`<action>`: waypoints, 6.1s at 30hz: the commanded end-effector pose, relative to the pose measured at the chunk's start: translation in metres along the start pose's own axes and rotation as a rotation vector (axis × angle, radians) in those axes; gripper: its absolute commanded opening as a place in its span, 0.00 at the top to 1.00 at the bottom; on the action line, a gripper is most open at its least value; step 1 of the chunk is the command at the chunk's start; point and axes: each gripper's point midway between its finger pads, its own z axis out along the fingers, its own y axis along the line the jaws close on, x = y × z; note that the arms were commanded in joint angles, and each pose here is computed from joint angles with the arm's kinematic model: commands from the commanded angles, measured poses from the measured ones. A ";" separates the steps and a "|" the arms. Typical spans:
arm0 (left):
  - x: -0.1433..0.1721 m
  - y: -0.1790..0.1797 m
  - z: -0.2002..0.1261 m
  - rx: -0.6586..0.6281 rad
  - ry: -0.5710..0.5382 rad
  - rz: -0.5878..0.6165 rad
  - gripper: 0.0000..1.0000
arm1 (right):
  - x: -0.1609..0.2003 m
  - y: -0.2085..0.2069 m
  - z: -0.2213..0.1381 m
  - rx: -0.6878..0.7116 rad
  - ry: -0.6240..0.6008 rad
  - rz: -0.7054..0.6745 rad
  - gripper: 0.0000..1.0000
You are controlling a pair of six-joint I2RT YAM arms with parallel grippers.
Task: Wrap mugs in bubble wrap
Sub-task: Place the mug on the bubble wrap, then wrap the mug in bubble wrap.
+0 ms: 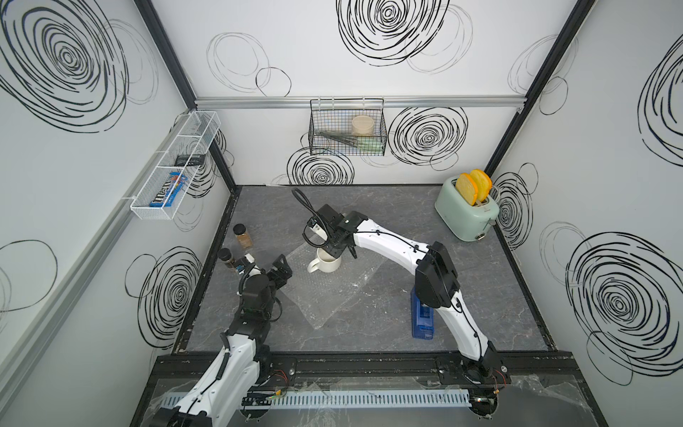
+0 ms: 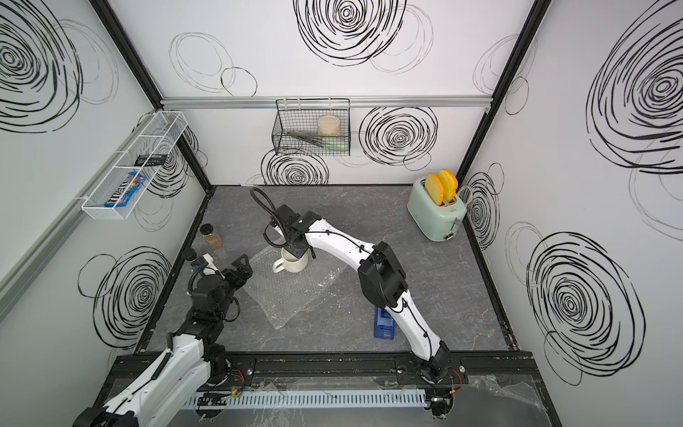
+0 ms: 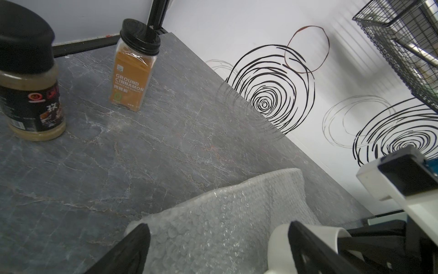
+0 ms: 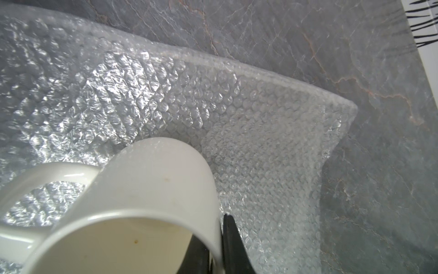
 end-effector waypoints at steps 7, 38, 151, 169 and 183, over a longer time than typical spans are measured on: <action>-0.010 -0.007 0.003 0.035 -0.013 -0.038 0.04 | 0.009 0.014 0.013 -0.022 0.065 -0.066 1.00; -0.005 -0.002 0.010 0.024 0.018 -0.043 0.04 | 0.032 0.021 -0.017 -0.057 0.110 -0.067 0.90; 0.122 -0.180 -0.011 0.374 0.480 0.413 0.57 | 0.129 0.008 -0.094 -0.519 -0.230 0.603 0.09; 0.135 -0.178 -0.009 0.531 0.685 0.209 0.29 | 0.129 0.086 -0.144 -0.486 -0.490 0.255 0.11; 0.146 -0.168 -0.001 0.502 0.741 0.168 0.20 | 0.143 0.135 -0.140 -0.436 -0.546 0.031 0.22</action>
